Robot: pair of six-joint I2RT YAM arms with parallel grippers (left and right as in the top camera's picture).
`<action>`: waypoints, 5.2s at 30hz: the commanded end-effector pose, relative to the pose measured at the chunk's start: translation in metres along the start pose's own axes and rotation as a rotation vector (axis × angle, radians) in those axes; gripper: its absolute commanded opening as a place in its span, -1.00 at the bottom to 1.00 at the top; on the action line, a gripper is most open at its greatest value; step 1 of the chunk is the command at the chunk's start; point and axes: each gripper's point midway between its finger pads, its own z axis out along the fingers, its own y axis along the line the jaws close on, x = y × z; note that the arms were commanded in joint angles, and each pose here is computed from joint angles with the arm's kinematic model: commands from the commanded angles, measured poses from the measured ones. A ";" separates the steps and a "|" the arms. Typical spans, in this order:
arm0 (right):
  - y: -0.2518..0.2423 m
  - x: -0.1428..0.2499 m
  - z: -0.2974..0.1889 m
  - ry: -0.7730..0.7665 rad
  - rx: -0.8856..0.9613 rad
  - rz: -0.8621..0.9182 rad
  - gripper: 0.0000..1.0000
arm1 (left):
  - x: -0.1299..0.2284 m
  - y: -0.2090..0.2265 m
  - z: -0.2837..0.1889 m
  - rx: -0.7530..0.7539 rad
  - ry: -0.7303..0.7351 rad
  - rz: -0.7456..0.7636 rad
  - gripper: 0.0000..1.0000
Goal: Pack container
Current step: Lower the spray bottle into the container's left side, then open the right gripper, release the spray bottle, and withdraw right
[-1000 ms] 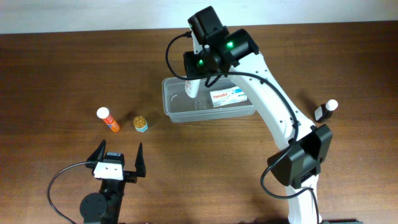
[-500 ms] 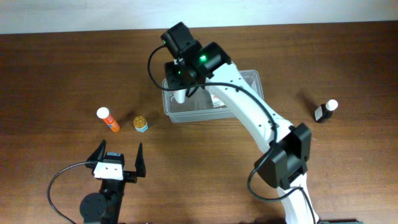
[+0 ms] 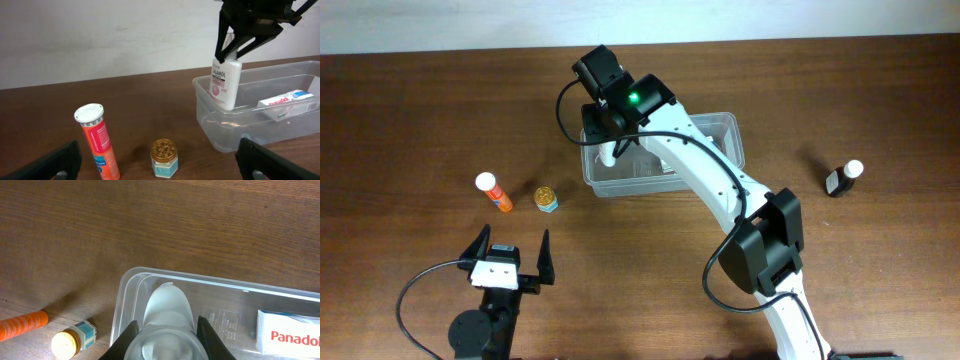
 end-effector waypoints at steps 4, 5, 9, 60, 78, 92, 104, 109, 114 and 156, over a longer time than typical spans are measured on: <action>0.000 -0.010 -0.004 -0.040 0.007 0.038 -0.69 | 0.001 -0.002 0.000 0.012 -0.002 0.012 0.99; 0.001 -0.010 -0.004 -0.041 0.005 0.037 -0.69 | 0.001 -0.002 0.000 0.012 -0.002 0.012 0.99; 0.003 -0.010 -0.003 -0.043 0.002 0.034 -0.68 | 0.001 -0.002 0.000 0.012 -0.002 0.012 0.99; -0.005 0.002 0.030 -0.047 0.026 0.058 -0.60 | 0.001 -0.002 0.000 0.012 -0.002 0.012 0.99; 0.002 0.005 0.030 -0.051 0.030 0.043 -0.58 | 0.001 -0.002 0.000 0.012 -0.002 0.012 0.99; -0.006 0.021 0.052 -0.033 0.051 0.041 -0.56 | 0.001 -0.002 0.000 0.012 -0.002 0.012 0.99; -0.005 0.017 0.052 -0.048 0.043 0.038 -0.22 | 0.001 -0.002 0.000 0.012 -0.002 0.012 0.99; -0.004 0.016 0.050 -0.051 0.042 0.004 -0.11 | 0.001 -0.002 0.000 0.011 -0.002 0.012 0.99; -0.002 0.011 0.040 -0.069 0.033 -0.002 -0.05 | 0.001 -0.002 0.000 0.012 -0.002 0.012 0.99; -0.337 0.050 -0.261 -0.055 0.461 0.395 0.97 | 0.001 -0.002 0.000 0.012 -0.002 0.012 0.99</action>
